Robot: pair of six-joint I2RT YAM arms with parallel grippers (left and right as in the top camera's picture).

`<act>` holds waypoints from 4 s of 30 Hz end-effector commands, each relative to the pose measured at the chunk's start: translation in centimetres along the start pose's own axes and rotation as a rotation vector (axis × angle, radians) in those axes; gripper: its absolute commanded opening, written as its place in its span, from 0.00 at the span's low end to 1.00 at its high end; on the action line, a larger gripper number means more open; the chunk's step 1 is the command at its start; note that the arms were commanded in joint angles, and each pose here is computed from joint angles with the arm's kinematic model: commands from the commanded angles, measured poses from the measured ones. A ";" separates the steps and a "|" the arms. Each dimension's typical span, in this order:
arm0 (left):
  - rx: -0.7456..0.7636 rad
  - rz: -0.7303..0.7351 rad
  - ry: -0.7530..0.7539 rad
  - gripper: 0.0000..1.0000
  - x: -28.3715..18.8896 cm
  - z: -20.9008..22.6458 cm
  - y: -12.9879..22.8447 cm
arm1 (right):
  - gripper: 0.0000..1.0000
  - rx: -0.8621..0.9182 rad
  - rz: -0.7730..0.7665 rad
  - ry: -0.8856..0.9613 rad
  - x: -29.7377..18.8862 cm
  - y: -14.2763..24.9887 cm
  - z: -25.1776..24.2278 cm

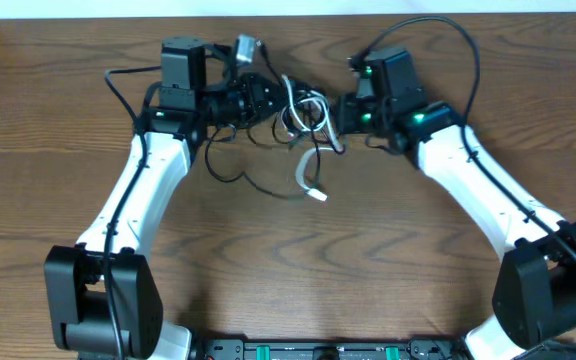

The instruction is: Untangle cables

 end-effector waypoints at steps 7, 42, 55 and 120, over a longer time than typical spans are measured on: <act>0.029 -0.105 0.021 0.07 -4.8 0.1 -3.1 | 0.01 0.079 -0.021 0.493 -1.6 0.0 -12.3; 0.184 0.190 -0.126 0.51 7.1 4.5 5.6 | 0.01 -0.112 0.070 -0.188 -0.4 -0.1 -3.6; 0.355 0.122 -0.125 0.51 10.4 8.3 3.2 | 0.01 -0.113 0.071 -0.188 -0.4 -0.1 -3.6; 0.466 0.083 -0.136 0.08 13.0 5.7 4.1 | 0.01 -0.054 -0.054 -0.135 -7.9 -3.0 -5.1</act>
Point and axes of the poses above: each gripper's point midway between its finger pads, its own x axis out along the fingers, its own z axis along the line the jaws close on, y = z × x, the point moved 1 cm from there along -x, back along the fingers, and after that the axes turned 2 degrees about -x, right-handed, at the moved point
